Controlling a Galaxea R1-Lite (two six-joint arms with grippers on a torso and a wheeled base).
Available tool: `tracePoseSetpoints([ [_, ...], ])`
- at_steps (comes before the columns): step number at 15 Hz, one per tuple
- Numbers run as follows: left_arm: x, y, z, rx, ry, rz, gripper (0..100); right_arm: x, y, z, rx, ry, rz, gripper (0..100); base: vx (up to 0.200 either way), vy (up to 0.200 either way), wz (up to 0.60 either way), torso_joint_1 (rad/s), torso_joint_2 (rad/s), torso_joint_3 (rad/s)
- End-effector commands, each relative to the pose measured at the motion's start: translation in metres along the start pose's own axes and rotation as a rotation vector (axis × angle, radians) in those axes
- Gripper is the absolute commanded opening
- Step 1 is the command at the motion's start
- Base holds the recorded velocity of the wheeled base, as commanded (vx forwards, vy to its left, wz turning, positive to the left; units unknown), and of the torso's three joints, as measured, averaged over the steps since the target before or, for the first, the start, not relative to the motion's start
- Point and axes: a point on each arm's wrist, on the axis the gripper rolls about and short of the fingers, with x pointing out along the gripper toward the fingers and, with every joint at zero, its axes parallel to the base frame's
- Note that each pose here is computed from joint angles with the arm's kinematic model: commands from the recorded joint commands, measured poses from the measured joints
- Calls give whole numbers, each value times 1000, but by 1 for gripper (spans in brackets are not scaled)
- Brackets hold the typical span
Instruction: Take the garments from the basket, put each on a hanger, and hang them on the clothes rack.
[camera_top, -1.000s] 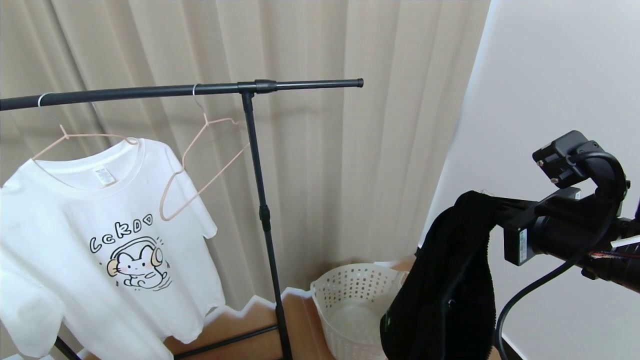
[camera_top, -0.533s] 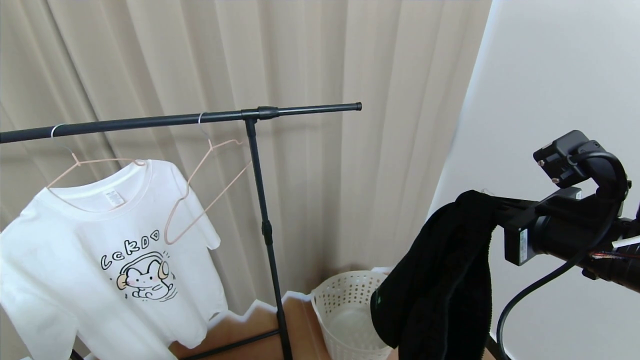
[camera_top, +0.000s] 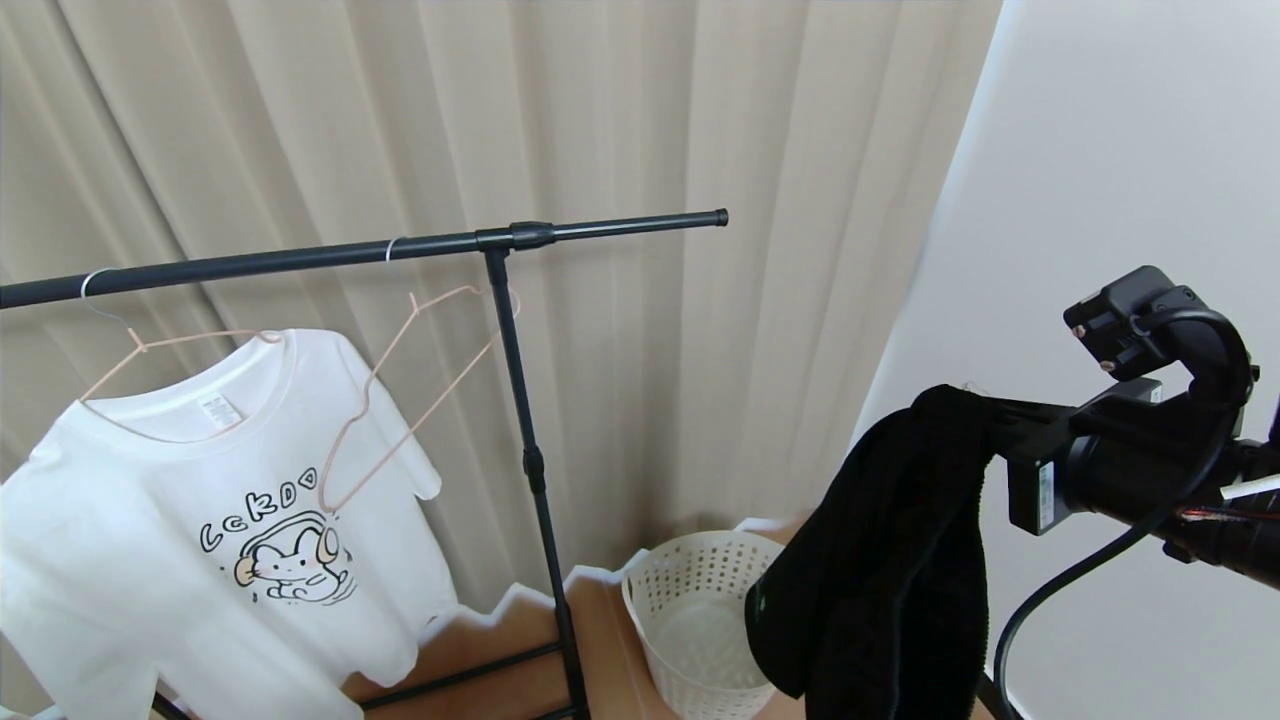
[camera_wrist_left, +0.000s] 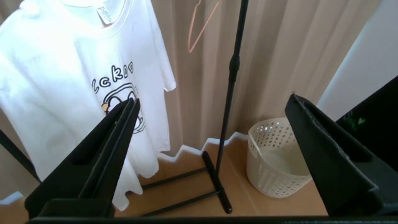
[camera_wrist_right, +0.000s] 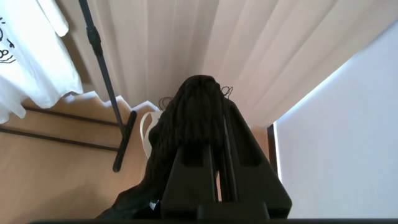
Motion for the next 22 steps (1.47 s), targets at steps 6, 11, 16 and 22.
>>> tracePoseSetpoints([
  [6,0,0,0,1,1,0,100,-1,0,-1,0,0,1,0,0,0,0,159,-356,-203],
  [11,0,0,0,-1,1,0,100,0,0,0,1,-1,2,0,0,0,0,149,-330,-180],
  [16,0,0,0,1,1,2,100,1,0,1,2,-17,0,0,0,0,0,76,-170,-90],
  [22,0,0,0,1,1,2,100,0,0,-2,1,-11,1,0,0,0,100,0,0,0],
])
